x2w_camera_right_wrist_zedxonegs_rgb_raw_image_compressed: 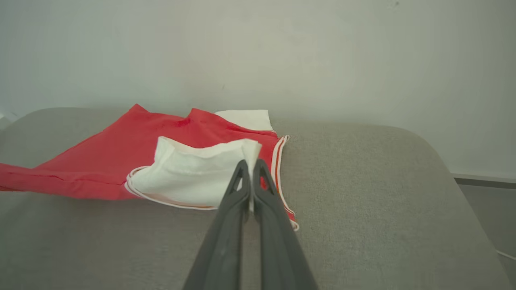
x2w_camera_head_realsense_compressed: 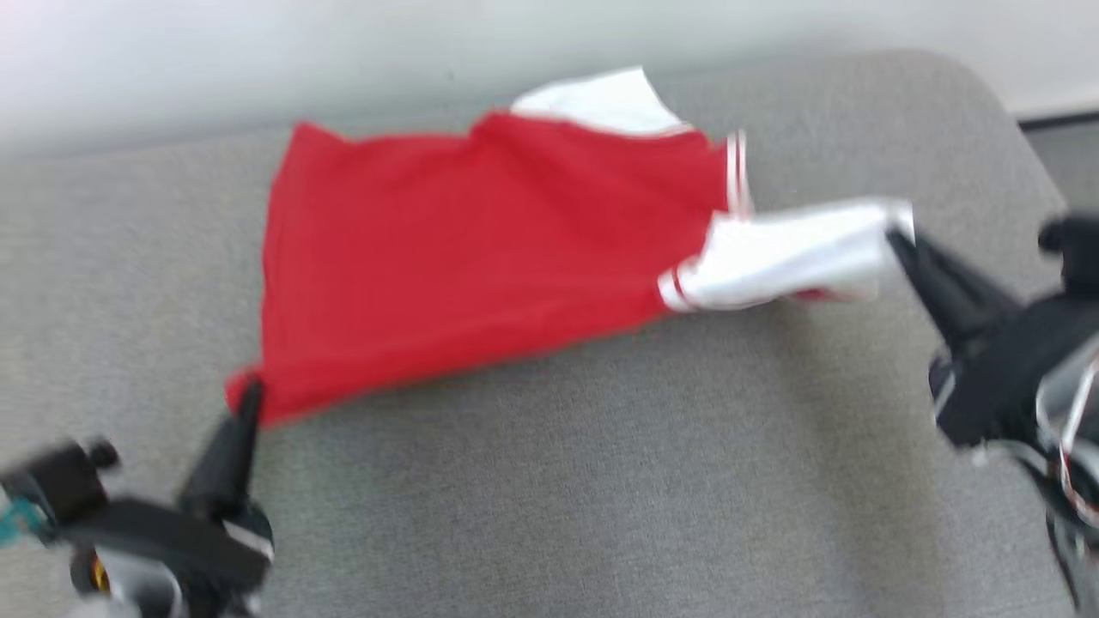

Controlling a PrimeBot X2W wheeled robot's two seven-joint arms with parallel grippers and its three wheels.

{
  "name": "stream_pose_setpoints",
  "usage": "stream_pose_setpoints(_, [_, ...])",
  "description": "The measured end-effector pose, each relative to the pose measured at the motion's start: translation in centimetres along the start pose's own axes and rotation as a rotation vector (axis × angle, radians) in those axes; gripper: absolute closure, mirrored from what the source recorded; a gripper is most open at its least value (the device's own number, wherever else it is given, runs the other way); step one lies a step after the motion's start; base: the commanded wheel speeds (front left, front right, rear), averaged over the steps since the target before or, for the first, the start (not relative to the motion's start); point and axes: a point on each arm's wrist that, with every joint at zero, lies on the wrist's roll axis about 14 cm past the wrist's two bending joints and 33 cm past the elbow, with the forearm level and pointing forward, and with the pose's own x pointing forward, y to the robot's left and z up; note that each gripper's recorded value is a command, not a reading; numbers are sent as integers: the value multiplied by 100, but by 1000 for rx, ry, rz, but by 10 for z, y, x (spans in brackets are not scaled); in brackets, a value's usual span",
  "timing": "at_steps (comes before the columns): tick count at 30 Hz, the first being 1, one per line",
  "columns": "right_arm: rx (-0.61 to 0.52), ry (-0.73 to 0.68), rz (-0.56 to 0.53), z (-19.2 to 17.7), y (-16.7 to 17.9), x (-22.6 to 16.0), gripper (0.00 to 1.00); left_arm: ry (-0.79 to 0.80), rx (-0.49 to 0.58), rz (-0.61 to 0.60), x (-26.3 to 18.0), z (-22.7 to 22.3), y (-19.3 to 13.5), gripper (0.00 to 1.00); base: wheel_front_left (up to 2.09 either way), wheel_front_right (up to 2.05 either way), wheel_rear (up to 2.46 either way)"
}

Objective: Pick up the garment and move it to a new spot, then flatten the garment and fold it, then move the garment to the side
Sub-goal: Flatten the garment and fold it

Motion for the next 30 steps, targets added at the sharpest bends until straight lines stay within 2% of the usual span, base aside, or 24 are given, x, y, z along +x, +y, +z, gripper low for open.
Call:
stream_pose_setpoints(6, [65, 157, 0, -37, 19, -36, 100, 60, 6, 53, -35, -25, 5, 100, 0, 0, 0])
stream_pose_setpoints(12, [109, 381, -86, -89, 11, -75, 100, 142, 40, 113, -63, -57, 10, 100, 0, 0, 0])
stream_pose_setpoints(18, [176, 587, -112, -137, 21, -105, 100, 200, 93, 179, -83, -79, 23, 100, 0, 0, 0])
stream_pose_setpoints(26, [210, 685, -79, -164, 39, -118, 100, 315, 127, 272, -106, -100, 47, 100, 0, 0, 0])
stream_pose_setpoints(30, [190, 625, -53, -152, 43, -108, 100, 302, 109, 254, -105, -98, 43, 100, 0, 0, 0])
